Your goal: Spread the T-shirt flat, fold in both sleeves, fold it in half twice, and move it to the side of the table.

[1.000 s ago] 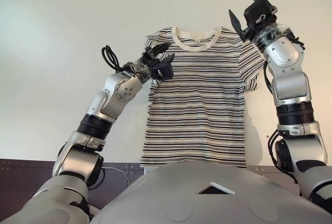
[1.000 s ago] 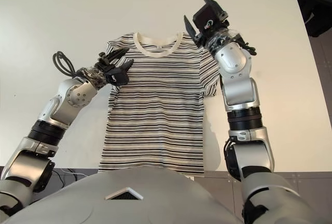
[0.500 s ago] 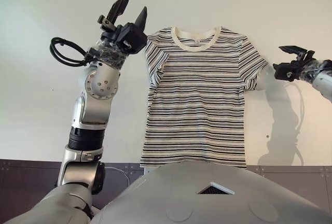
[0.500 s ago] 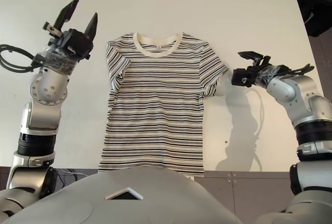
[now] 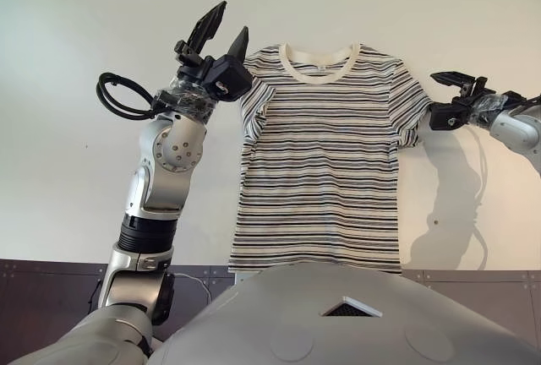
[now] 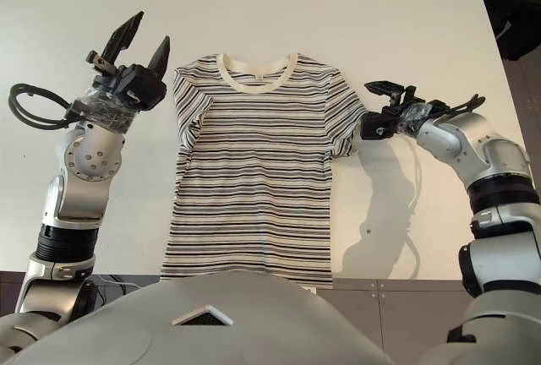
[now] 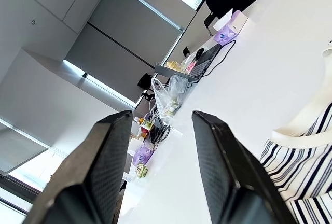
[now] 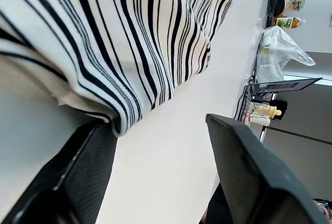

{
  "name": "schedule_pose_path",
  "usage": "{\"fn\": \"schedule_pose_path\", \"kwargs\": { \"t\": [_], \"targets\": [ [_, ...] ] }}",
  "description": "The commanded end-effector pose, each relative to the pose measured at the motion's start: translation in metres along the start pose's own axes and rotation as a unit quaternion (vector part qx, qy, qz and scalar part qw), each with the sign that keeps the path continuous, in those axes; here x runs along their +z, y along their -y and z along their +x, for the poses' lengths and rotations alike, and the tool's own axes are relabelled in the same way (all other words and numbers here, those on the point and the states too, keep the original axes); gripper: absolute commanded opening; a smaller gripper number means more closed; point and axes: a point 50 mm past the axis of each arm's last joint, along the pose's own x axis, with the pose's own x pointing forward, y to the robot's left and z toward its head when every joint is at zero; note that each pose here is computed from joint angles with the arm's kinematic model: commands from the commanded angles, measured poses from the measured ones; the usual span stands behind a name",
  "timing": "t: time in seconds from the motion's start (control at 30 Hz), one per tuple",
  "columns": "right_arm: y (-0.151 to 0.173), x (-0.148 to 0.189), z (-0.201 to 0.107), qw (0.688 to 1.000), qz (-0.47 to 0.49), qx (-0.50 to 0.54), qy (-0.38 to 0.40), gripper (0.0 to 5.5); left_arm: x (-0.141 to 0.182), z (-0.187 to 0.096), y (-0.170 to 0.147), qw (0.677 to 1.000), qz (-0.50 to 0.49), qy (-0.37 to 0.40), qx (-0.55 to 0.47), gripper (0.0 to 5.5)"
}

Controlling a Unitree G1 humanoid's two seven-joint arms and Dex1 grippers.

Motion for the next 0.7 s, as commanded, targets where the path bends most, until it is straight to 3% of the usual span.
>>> {"fn": "schedule_pose_path", "kwargs": {
  "t": [0.03, 0.27, 0.7],
  "targets": [
    [-0.01, 0.0, -0.001, 0.999, -0.002, 0.034, 0.004, 3.01, 0.0, 0.001, 0.0, 1.0, 0.005, 0.001, 0.001, 2.1],
    [-0.018, -0.003, -0.018, 0.998, 0.006, 0.068, 0.019, 3.01, -0.001, 0.0, 0.001, 1.0, 0.008, 0.001, -0.003, 2.1],
    [-0.019, -0.001, 0.0, 0.999, 0.009, 0.042, 0.004, 3.01, -0.002, 0.001, 0.004, 1.0, 0.012, 0.001, -0.012, 2.1]
  ]
}}
